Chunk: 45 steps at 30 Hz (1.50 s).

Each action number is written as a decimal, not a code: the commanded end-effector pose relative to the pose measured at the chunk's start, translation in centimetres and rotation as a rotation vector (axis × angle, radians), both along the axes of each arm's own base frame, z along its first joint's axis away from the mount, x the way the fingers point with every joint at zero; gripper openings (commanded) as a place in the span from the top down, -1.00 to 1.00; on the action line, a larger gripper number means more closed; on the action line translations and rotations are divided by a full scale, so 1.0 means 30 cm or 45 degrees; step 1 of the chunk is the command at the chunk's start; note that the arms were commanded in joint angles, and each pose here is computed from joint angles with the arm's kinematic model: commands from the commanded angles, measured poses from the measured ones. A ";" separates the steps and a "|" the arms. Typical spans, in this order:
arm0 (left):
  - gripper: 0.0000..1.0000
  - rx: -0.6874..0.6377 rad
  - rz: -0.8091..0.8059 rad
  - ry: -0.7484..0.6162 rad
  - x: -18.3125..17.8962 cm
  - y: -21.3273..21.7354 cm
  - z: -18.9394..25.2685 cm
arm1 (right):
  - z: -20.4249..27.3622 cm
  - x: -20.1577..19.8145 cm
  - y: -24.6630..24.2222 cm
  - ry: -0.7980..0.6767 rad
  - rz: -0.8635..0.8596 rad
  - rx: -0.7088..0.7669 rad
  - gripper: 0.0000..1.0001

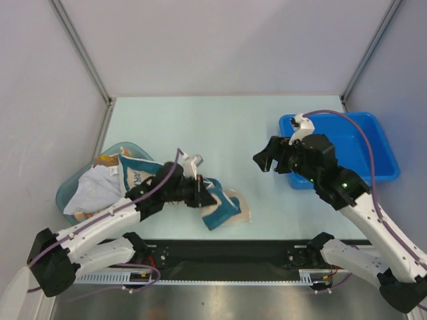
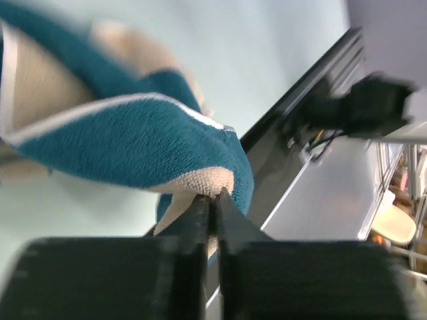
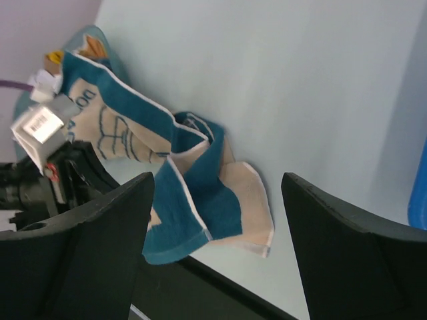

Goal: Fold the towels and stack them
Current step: Move the towel to the center of the board

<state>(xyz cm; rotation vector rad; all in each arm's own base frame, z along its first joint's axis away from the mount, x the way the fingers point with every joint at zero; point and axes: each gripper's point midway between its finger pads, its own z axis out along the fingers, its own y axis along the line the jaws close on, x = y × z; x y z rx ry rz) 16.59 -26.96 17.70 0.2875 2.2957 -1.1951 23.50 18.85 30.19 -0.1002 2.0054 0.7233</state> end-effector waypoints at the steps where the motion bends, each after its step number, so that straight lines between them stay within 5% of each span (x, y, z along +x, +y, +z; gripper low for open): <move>1: 0.72 -0.095 0.006 -0.042 -0.014 -0.042 -0.005 | -0.072 0.033 0.066 0.062 0.085 -0.038 -0.64; 3: 0.23 -0.008 0.040 -0.037 -0.014 -0.005 -0.025 | -0.129 0.068 0.123 0.113 0.150 -0.063 -0.58; 4: -0.29 0.006 0.123 -0.111 0.028 0.019 0.042 | -0.115 0.097 0.155 0.081 0.171 -0.035 -0.57; 5: -0.52 0.061 0.182 -0.155 0.053 0.053 0.061 | -0.108 0.122 0.183 0.078 0.186 -0.021 -0.52; 7: -0.69 0.182 0.362 -0.199 0.112 0.160 0.133 | -0.122 0.175 0.283 0.062 0.273 0.018 -0.46; 13: -0.86 0.360 0.841 -0.204 0.186 0.510 0.288 | -0.119 0.249 0.616 -0.101 0.624 0.028 -0.31; 18: -0.96 0.320 1.133 -0.294 0.165 0.691 0.379 | -0.342 0.263 0.864 -0.051 0.932 -0.047 -0.28; 22: -1.00 0.268 1.201 -0.373 0.155 0.728 0.435 | -0.423 0.269 0.969 -0.011 1.098 0.015 -0.50; 33: -1.00 0.215 1.203 -0.418 0.133 0.731 0.479 | -0.753 0.246 1.025 0.105 1.241 -0.094 -0.54; 36: -1.00 0.189 1.127 -0.439 0.147 0.692 0.481 | -0.781 0.211 1.016 0.135 1.273 -0.085 -0.40; 39: -0.99 0.209 1.107 -0.432 0.162 0.683 0.473 | -0.717 0.209 1.014 0.103 1.270 -0.033 0.26; 40: -0.98 0.212 1.114 -0.436 0.163 0.686 0.478 | -0.711 0.200 0.997 0.125 1.257 -0.029 0.77; 41: -0.97 0.226 1.117 -0.435 0.166 0.689 0.475 | -0.643 0.226 0.976 0.091 1.212 -0.023 1.00; 45: -0.93 0.232 1.044 -0.459 0.177 0.662 0.484 | -0.519 0.253 0.780 0.206 0.946 -0.144 1.00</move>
